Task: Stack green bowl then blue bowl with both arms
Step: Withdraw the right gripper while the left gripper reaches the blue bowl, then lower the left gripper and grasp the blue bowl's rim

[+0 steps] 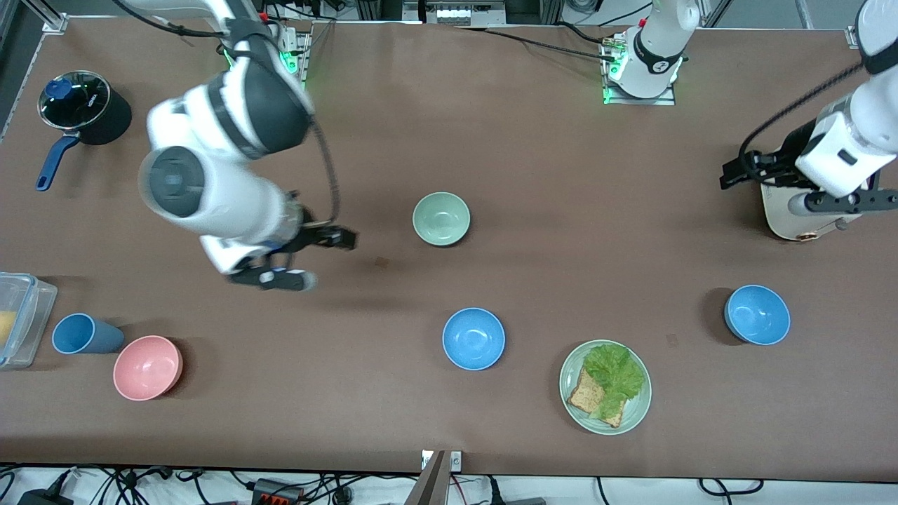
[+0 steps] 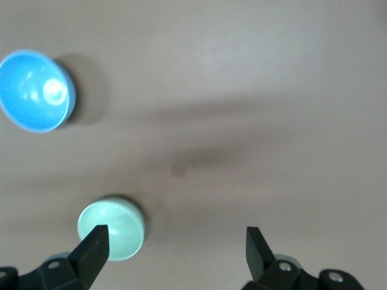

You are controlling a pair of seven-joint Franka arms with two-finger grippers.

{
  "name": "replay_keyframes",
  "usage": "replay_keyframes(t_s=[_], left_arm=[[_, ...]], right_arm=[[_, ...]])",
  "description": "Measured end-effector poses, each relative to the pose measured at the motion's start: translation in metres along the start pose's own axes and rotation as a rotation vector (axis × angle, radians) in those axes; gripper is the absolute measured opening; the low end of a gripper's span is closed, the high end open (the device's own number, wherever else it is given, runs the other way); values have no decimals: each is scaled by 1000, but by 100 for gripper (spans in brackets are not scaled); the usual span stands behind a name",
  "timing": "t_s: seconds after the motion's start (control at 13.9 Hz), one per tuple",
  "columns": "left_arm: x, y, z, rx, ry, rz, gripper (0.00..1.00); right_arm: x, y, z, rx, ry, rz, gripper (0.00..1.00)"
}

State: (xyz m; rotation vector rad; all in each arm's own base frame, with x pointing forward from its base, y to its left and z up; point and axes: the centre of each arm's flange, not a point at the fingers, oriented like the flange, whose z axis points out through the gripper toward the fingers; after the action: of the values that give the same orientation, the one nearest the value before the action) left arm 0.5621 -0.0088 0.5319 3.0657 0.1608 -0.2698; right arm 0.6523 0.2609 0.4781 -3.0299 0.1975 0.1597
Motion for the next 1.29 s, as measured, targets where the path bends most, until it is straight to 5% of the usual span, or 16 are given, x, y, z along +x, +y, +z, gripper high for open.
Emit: replay_keyframes(t_s=[0.57,0.86,1.29], left_arm=[[94,-115,99,-28,-105,-62,100],[119,-126,130,-24,-83,-13,100],[145,-166,187,-26,-55,17,100]], right_arm=[[39,117,-58,-63,107,41,100],[50,213,-91,-69,170,45,100],[15,298,-146,-43,219,-46,100]])
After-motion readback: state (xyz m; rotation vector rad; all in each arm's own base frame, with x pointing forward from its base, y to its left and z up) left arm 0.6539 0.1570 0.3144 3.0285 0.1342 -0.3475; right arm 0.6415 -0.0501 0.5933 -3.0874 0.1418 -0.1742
